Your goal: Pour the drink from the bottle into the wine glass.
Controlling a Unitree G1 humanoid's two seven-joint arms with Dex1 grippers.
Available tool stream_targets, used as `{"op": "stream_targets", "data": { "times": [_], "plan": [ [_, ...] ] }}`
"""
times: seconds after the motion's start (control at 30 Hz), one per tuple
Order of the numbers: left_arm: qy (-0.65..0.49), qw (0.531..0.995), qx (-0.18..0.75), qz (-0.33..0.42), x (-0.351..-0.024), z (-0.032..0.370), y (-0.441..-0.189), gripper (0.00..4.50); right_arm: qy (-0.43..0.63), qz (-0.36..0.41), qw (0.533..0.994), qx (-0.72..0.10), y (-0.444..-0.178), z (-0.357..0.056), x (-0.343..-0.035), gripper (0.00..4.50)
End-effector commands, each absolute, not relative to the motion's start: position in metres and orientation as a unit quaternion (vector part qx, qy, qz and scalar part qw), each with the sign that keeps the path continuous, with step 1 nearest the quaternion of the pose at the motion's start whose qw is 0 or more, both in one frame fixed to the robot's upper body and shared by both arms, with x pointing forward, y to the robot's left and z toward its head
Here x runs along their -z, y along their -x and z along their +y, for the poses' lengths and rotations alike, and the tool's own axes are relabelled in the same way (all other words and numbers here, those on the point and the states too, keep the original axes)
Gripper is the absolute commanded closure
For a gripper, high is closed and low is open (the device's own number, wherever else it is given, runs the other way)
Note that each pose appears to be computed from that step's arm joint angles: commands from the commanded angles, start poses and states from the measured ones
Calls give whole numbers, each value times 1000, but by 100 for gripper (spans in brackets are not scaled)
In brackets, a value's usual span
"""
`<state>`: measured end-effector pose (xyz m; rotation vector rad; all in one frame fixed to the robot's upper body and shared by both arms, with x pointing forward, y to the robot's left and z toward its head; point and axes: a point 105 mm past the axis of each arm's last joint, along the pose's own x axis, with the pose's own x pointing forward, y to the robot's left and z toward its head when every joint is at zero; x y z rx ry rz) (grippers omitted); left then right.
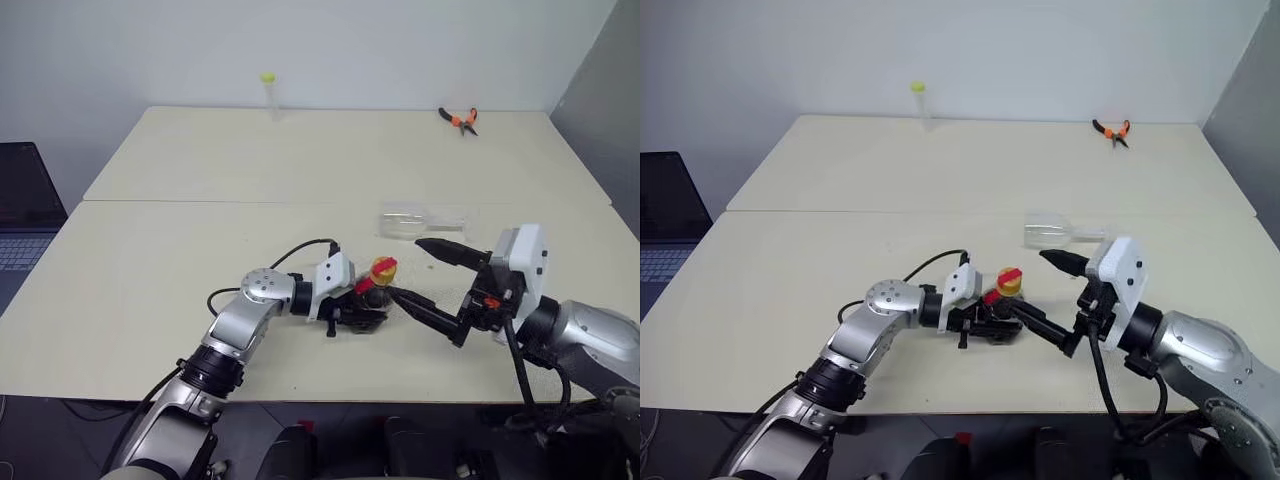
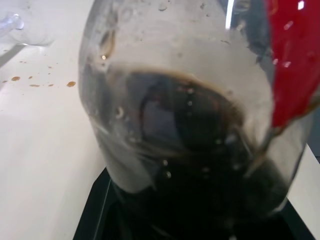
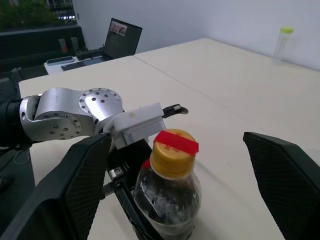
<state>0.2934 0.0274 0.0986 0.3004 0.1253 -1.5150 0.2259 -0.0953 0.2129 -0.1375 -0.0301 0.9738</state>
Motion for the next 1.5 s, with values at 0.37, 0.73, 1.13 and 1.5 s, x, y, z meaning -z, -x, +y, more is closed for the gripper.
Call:
{"op": "stream_targets", "data": {
  "times": [0.37,0.73,1.13,1.5],
  "plan": [
    [-157,706,691,15,-114,18,-293,295,81,7,876,-475,-238,-83,-207,0],
    [-159,705,691,15,-114,18,-292,303,98,1,882,-461,-246,-87,-201,131],
    [-157,701,696,16,-112,15,-286,331,137,8,861,-490,-259,-99,-205,325],
    [-164,684,710,22,-108,15,-274,353,380,124,676,-619,-301,-144,-190,325]
  ]
}}
